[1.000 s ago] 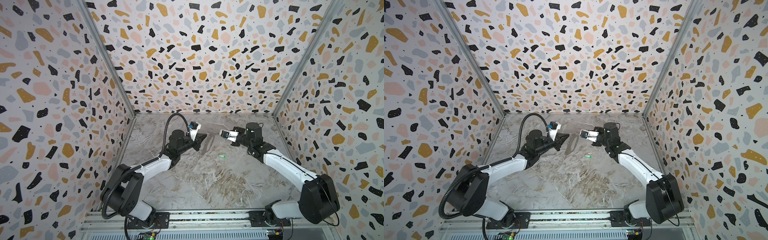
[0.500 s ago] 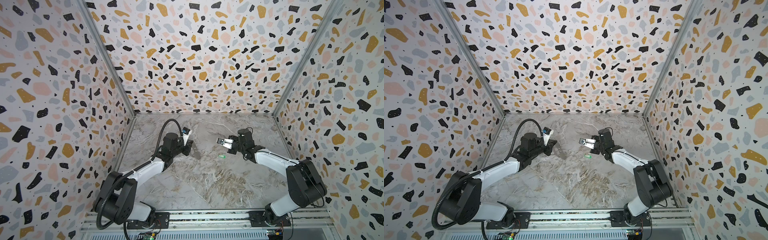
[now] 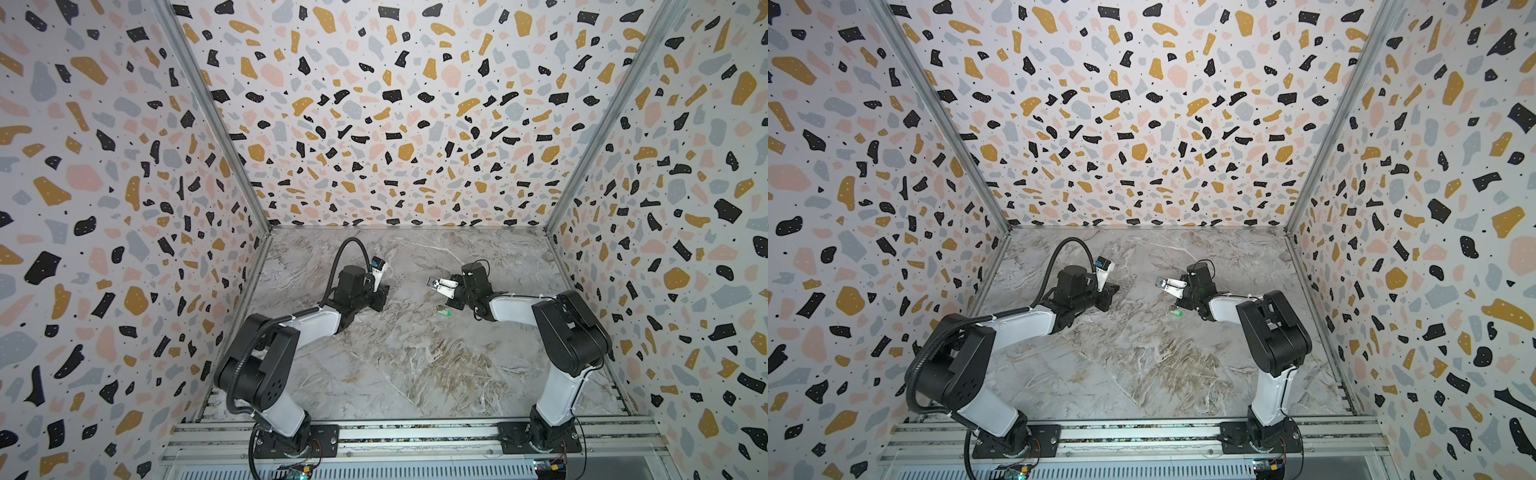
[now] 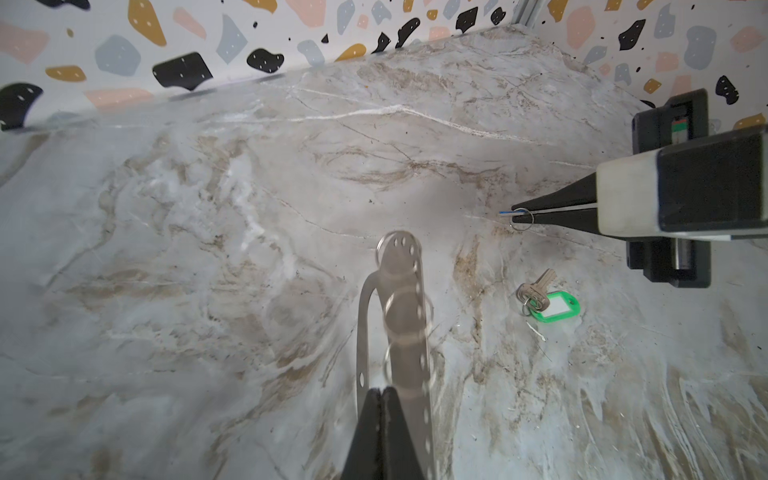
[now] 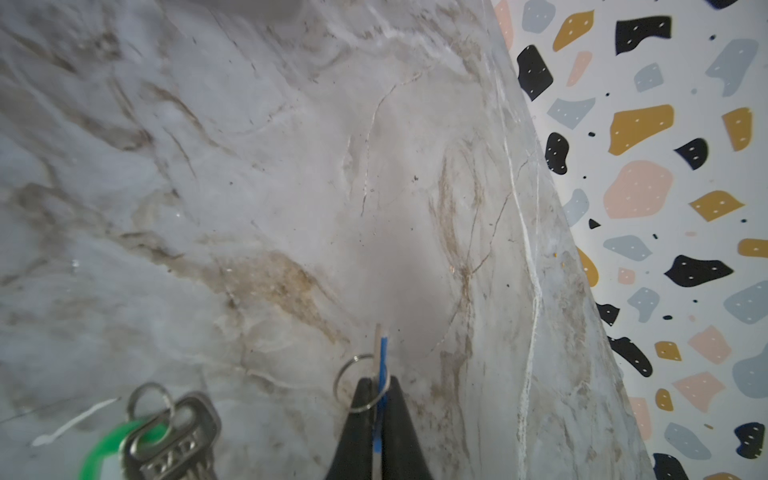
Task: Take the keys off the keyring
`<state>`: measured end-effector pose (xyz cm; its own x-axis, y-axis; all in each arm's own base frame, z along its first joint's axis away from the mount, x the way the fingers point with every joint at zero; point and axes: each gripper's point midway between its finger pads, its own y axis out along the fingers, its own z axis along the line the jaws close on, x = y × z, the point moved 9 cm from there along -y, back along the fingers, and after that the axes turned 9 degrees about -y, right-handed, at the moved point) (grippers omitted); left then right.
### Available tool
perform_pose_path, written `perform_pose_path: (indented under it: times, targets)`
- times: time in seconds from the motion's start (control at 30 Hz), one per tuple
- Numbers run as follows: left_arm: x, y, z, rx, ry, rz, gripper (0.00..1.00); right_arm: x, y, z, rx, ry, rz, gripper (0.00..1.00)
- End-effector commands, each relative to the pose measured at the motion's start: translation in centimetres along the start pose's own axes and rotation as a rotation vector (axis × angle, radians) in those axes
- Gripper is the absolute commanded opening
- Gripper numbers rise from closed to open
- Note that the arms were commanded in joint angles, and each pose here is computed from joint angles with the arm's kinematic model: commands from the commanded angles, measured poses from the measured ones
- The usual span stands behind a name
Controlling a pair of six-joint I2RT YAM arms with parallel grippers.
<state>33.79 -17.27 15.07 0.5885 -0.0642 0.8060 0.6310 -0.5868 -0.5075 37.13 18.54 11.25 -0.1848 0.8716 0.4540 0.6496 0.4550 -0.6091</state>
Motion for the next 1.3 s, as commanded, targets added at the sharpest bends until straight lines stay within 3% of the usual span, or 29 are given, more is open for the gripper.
perform_pose_path:
  times: [0.0,0.27,0.7,0.83,0.93,1.0,1.07,1.17,1.27]
  targets:
    - [2.1,1.4,-0.5,-0.057,-0.048,-0.092,0.0,1.0,0.7,-1.3,-0.075,-0.022,0.01,0.05]
    - [1.7,3.7,-0.6,-0.099,-0.146,-0.132,0.0,0.3,1.9,-0.9,-0.033,-0.012,0.055,0.16]
    - [2.9,1.7,-0.8,-0.037,-0.069,-0.167,0.0,-2.4,1.8,-1.6,-0.006,0.029,0.093,0.16]
    - [3.3,1.0,-0.9,-0.022,-0.051,-0.18,0.0,-2.7,1.1,-2.1,-0.003,0.051,0.094,0.34]
    - [4.0,-0.2,-1.0,0.008,-0.026,-0.217,0.02,-2.5,-0.6,-4.2,-0.06,0.145,0.054,0.42]
    - [4.6,-1.4,-0.8,0.056,-0.004,-0.253,0.1,-2.2,-2.4,-6.0,-0.11,0.235,-0.001,0.49]
    - [5.0,-3.2,-0.2,0.131,0.01,-0.302,0.18,-2.4,-4.5,-7.7,-0.178,0.352,-0.045,0.64]
    - [5.2,-6.2,1.3,0.271,0.002,-0.372,0.39,-3.8,-8.2,-9.3,-0.336,0.546,-0.09,0.99]
    - [4.4,-9.2,3.4,0.443,-0.03,-0.416,0.64,-6.4,-11.2,-8.4,-0.482,0.739,-0.087,0.99]
